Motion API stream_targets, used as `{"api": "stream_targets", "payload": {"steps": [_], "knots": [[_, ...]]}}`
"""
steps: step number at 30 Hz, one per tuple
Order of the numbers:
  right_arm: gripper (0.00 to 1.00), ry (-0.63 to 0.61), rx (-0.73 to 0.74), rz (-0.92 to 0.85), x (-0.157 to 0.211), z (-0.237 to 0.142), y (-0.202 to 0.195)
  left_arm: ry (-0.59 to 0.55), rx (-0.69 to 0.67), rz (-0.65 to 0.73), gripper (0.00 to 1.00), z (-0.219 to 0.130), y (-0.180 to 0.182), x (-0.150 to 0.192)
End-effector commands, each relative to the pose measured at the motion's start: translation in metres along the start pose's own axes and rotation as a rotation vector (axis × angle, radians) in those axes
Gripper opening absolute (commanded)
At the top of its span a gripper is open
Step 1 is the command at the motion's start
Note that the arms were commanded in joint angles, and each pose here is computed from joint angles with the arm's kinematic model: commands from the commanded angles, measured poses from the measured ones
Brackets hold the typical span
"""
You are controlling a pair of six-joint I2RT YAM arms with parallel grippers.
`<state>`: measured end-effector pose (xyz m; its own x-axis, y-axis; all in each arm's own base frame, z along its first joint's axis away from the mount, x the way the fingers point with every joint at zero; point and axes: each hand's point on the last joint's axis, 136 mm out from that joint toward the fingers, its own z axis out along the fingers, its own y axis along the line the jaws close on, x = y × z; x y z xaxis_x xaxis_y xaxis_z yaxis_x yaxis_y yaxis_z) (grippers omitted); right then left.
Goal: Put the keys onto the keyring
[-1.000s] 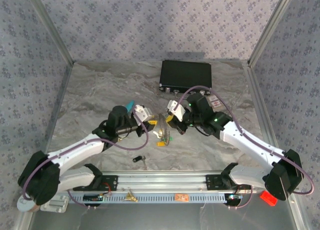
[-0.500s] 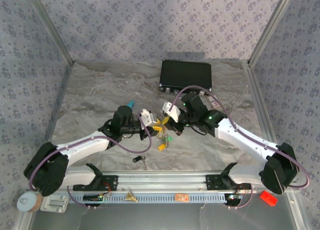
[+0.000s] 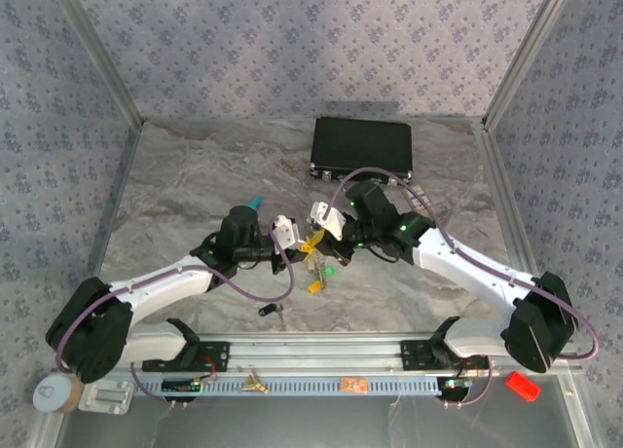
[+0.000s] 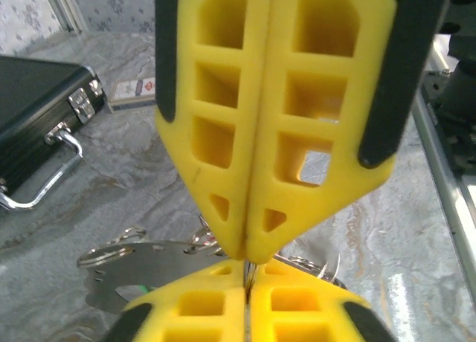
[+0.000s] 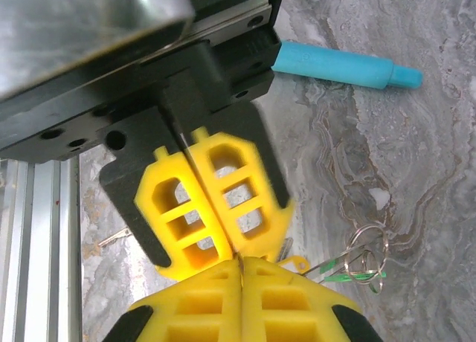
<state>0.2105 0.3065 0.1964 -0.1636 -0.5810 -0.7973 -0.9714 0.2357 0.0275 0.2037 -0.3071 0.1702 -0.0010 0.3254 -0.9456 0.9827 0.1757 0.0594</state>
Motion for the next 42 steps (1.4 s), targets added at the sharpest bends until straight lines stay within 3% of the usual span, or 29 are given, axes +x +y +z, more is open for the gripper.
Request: {"api": "stream_targets", "payload": {"steps": [1, 3, 5, 6, 8, 13, 20, 24, 29, 37, 42], "knots": [[0.00, -0.008, -0.001, -0.023, -0.010, -0.003, 0.001, -0.062, 0.025, 0.076, 0.00, -0.006, -0.006, -0.026], [0.00, -0.018, 0.025, -0.016, -0.013, -0.006, -0.003, -0.056, 0.015, 0.071, 0.00, -0.007, -0.005, -0.026], [0.32, -0.063, 0.055, 0.014, -0.023, -0.015, -0.009, -0.046, 0.010, 0.044, 0.00, -0.008, -0.004, -0.027], [0.40, -0.088, 0.073, 0.028, -0.029, -0.021, -0.013, -0.036, 0.007, 0.021, 0.00, -0.008, -0.003, -0.026], [0.48, -0.152, 0.098, 0.050, -0.038, -0.038, -0.015, 0.000, -0.021, -0.068, 0.00, -0.009, 0.003, -0.026], [0.47, -0.277, 0.131, 0.122, -0.037, -0.056, -0.004, 0.130, -0.179, -0.466, 0.00, -0.004, 0.025, -0.018], [0.42, -0.337, 0.148, -0.014, -0.013, -0.029, 0.032, 0.304, -0.322, -0.966, 0.00, -0.001, 0.035, -0.017], [0.33, -0.334, 0.187, -0.021, -0.008, -0.012, 0.027, 0.386, -0.369, -1.216, 0.00, 0.003, 0.036, -0.019], [0.27, -0.343, 0.320, -0.017, 0.005, 0.002, 0.002, 0.394, -0.364, -1.418, 0.00, 0.005, 0.030, -0.031], [0.35, -0.374, 0.547, -0.027, 0.010, -0.004, -0.037, 0.427, -0.360, -1.715, 0.00, 0.002, 0.015, -0.040], [0.37, -0.401, 0.508, -0.111, 0.008, -0.004, -0.028, 0.437, -0.346, -1.884, 0.00, 0.000, 0.003, -0.037]]}}
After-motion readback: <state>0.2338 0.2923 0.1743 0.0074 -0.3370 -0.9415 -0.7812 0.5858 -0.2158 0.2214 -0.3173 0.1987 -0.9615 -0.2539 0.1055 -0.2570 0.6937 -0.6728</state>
